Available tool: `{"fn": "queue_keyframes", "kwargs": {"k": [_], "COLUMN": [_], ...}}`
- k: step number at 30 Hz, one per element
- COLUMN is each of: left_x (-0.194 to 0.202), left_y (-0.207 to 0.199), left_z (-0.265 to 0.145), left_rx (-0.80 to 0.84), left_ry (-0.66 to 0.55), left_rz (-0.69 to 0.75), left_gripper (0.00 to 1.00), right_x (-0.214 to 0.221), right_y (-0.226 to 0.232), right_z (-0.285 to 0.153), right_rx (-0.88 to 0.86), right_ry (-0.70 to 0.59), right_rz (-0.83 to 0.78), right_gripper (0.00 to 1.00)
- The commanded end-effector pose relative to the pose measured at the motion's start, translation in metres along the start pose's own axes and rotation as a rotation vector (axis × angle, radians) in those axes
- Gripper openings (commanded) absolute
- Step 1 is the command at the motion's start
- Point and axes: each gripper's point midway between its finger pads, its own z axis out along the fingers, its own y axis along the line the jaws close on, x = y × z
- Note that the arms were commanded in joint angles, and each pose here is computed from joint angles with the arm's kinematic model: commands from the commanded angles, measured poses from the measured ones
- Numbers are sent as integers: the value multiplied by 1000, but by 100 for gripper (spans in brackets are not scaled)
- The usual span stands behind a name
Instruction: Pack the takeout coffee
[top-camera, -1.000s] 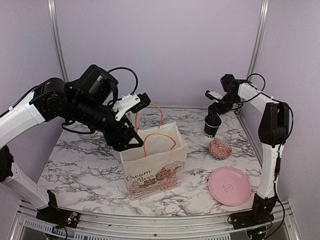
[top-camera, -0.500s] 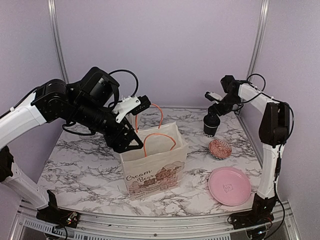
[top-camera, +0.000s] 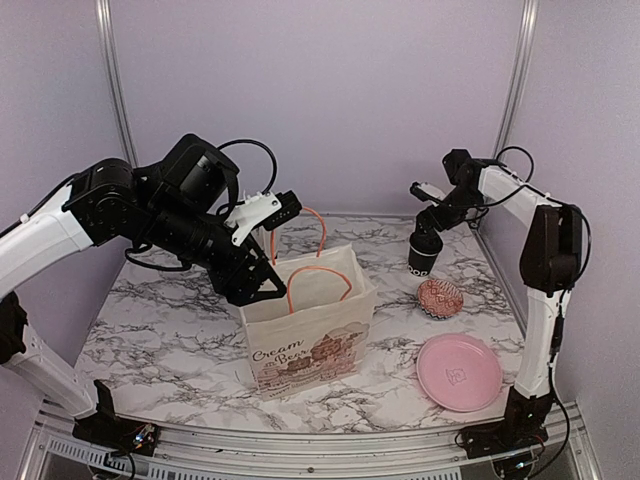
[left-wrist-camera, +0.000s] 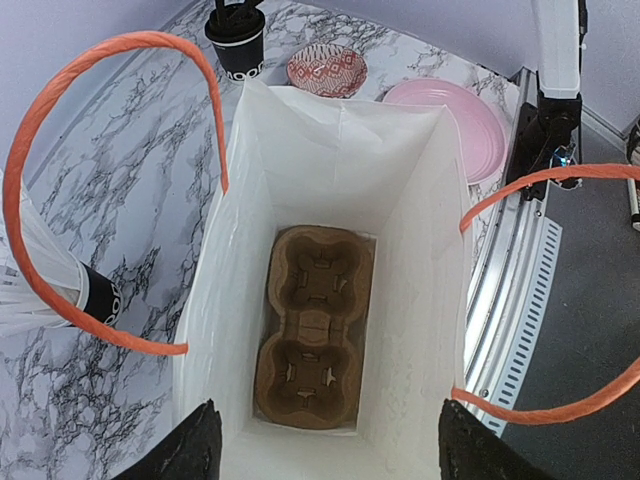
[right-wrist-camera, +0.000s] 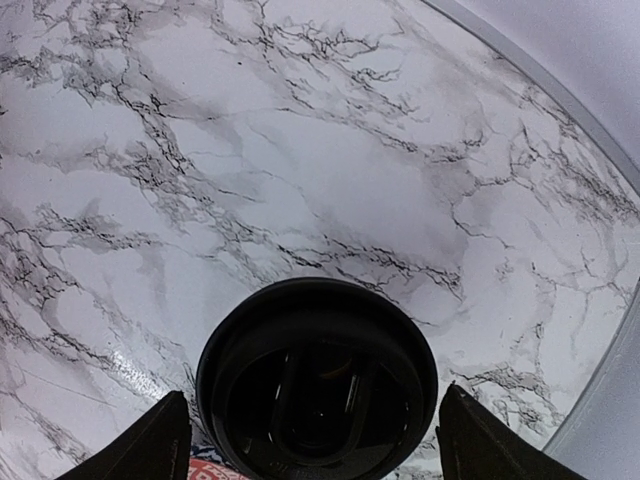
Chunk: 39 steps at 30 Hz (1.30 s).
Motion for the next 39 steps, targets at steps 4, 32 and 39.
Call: {"fn": "queue_keyframes", "kwargs": {"k": [4, 32, 39], "left_x": [-3, 7, -4], "left_y": [-4, -3, 0], "left_z": [0, 11, -1], "left_rx": [15, 15, -5], "left_ry": [-15, 22, -19], "left_rz": [1, -1, 3], "left_gripper": [75, 75, 75], "right_x": [0, 5, -1], "right_y": [-6, 3, 11], "right_z": [-9, 16, -7], "right_rx": [31, 12, 0], "right_ry": [3, 76, 32], "right_rz": [-10, -45, -55], "right_gripper": [83, 73, 64]}}
